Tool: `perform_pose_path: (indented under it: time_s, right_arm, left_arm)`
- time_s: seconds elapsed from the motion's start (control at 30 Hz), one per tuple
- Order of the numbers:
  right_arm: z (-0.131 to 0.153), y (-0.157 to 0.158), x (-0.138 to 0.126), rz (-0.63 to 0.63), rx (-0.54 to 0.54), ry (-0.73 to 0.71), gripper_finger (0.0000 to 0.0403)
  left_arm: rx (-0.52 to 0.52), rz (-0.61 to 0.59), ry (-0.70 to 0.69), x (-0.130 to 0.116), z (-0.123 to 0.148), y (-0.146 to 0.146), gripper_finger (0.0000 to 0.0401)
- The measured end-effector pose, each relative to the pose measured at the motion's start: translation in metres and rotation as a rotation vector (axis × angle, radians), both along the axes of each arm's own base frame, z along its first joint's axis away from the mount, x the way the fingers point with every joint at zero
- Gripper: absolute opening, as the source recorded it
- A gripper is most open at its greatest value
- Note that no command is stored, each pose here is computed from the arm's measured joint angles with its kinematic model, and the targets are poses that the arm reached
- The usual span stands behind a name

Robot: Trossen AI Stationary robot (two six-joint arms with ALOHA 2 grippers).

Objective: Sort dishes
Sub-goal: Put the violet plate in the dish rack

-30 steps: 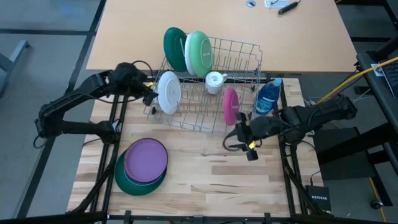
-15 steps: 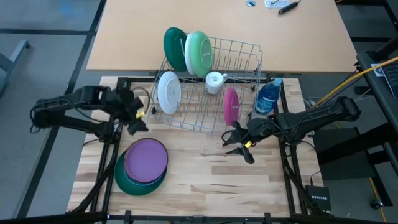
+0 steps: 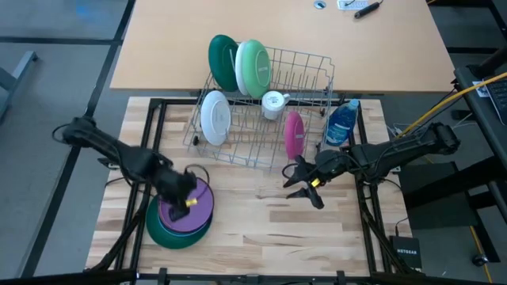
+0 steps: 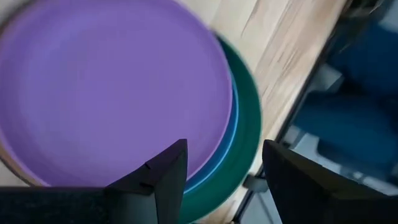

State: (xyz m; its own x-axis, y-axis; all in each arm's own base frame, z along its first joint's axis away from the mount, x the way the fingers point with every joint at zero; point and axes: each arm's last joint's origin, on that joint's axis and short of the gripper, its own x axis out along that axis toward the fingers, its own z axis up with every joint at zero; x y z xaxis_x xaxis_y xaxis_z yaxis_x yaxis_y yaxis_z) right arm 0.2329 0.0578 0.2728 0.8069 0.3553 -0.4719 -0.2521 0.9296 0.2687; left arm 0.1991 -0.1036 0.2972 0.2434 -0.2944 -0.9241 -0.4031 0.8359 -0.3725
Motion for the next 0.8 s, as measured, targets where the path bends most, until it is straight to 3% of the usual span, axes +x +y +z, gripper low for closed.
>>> perform_pose_path:
  time_s: [0.1, 0.43, 0.67, 0.8]
  right_arm:
    - [0.000, 0.000, 0.000, -0.033, 0.054, 0.025, 0.0182]
    - [0.000, 0.000, 0.000, -0.034, 0.053, 0.026, 0.0182]
    - [0.000, 0.000, 0.000, -0.034, 0.051, 0.026, 0.0182]
    - [0.000, 0.000, 0.000, -0.033, 0.051, 0.026, 0.0182]
  left_arm:
    - [0.018, -0.049, 0.036, 0.010, -0.016, -0.021, 0.0195]
    - [0.086, -0.220, 0.120, 0.025, -0.069, -0.079, 0.0195]
    - [0.098, -0.232, 0.142, 0.019, -0.075, -0.089, 0.0195]
    - [0.168, -0.239, 0.141, 0.012, -0.075, -0.091, 0.0195]
